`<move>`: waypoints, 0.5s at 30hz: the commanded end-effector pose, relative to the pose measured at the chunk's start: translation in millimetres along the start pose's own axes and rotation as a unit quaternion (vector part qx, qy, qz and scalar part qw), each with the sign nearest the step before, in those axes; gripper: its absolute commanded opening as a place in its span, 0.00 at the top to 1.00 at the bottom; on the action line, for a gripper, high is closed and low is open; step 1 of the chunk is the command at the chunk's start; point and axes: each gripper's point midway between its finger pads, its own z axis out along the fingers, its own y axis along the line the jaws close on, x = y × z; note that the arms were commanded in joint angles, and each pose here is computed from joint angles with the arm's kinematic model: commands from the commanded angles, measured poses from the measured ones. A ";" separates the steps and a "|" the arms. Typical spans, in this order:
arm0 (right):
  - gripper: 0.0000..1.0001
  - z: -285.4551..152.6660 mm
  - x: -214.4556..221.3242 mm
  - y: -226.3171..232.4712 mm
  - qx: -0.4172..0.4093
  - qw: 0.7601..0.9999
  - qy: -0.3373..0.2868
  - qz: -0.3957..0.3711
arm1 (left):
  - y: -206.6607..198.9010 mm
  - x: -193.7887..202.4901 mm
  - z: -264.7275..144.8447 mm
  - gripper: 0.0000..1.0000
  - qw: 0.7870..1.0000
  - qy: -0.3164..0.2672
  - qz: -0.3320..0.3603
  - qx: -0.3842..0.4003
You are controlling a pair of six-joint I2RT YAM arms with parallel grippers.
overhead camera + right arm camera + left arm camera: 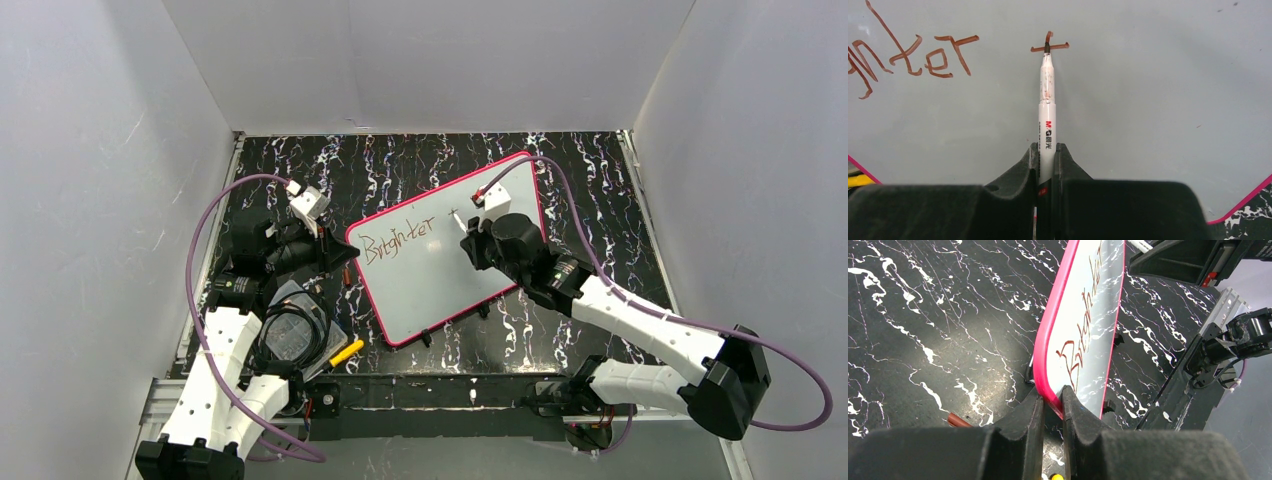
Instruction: Write a sentence on the whiteboard
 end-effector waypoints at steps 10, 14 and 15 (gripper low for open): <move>0.99 -7.4 23.5 -2.8 0.003 0.999 0.025 0.026 | 5.0 10.9 -1.1 1.00 0.999 0.014 0.032 -0.009; 0.99 -6.5 11.9 -10.1 0.027 0.999 0.012 0.022 | 5.0 10.7 -1.3 1.00 0.999 0.014 0.033 -0.009; 0.99 -6.8 7.4 -10.8 0.030 0.999 0.006 0.020 | 5.2 11.0 -1.3 1.00 0.999 0.014 0.032 -0.010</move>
